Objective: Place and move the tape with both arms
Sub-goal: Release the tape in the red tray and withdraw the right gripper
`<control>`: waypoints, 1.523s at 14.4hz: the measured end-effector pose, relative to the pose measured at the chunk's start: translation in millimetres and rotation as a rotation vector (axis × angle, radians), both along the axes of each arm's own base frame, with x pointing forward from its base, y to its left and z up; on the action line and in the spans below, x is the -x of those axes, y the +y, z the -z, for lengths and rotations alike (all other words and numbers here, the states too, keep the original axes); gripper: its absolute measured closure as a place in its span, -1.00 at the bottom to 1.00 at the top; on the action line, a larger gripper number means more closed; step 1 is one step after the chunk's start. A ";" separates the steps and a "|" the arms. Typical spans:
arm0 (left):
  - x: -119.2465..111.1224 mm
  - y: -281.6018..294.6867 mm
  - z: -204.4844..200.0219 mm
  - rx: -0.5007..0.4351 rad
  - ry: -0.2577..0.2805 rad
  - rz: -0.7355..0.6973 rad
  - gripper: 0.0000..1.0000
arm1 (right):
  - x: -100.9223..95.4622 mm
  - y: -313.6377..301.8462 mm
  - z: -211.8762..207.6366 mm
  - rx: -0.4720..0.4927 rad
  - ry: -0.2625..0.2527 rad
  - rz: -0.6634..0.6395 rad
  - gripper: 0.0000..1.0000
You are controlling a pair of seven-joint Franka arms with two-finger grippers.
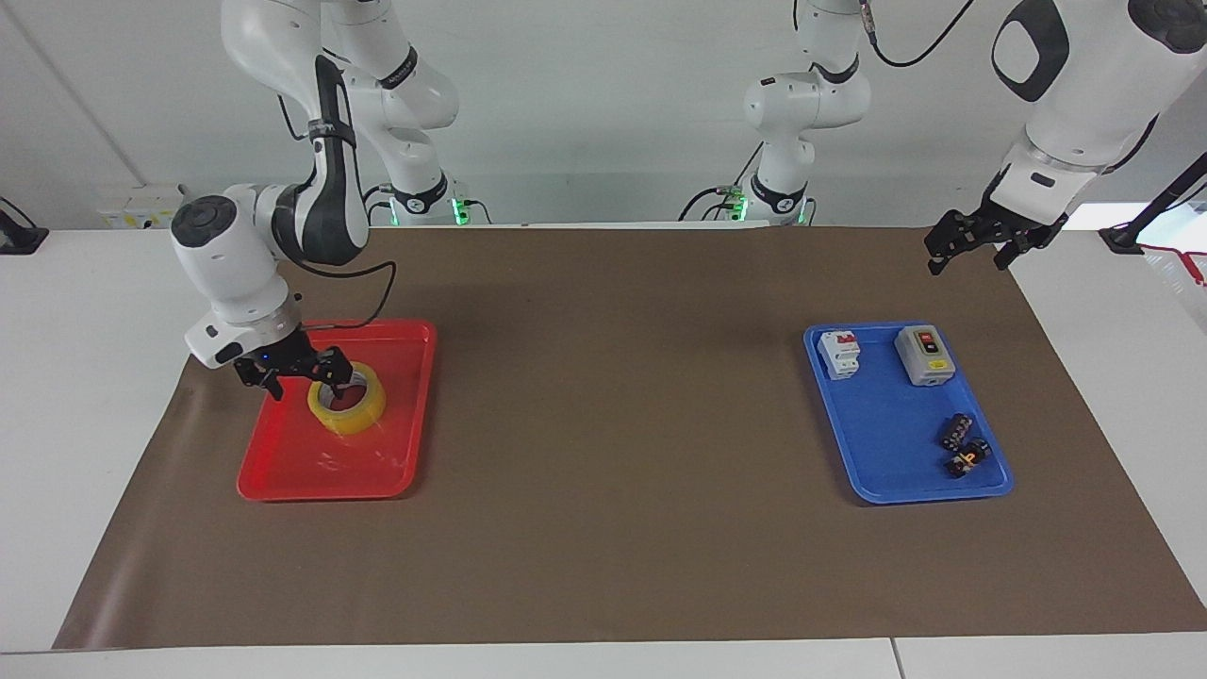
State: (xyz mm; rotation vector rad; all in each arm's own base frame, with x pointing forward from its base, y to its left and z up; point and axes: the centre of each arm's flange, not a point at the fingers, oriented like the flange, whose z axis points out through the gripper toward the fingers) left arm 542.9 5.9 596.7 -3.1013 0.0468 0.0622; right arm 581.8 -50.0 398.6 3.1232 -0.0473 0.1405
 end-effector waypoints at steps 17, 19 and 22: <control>0.0 0.0 0.0 0.000 0.000 0.000 -1.00 | 43.8 47.6 -260.4 -0.002 0.108 0.123 -1.00; 0.0 0.0 0.0 0.000 0.000 0.000 -1.00 | 42.8 47.5 -258.6 -0.001 0.114 0.102 -1.00; 0.0 0.0 0.0 0.000 0.000 0.000 -1.00 | 40.6 46.8 -254.6 0.001 0.124 0.057 -1.00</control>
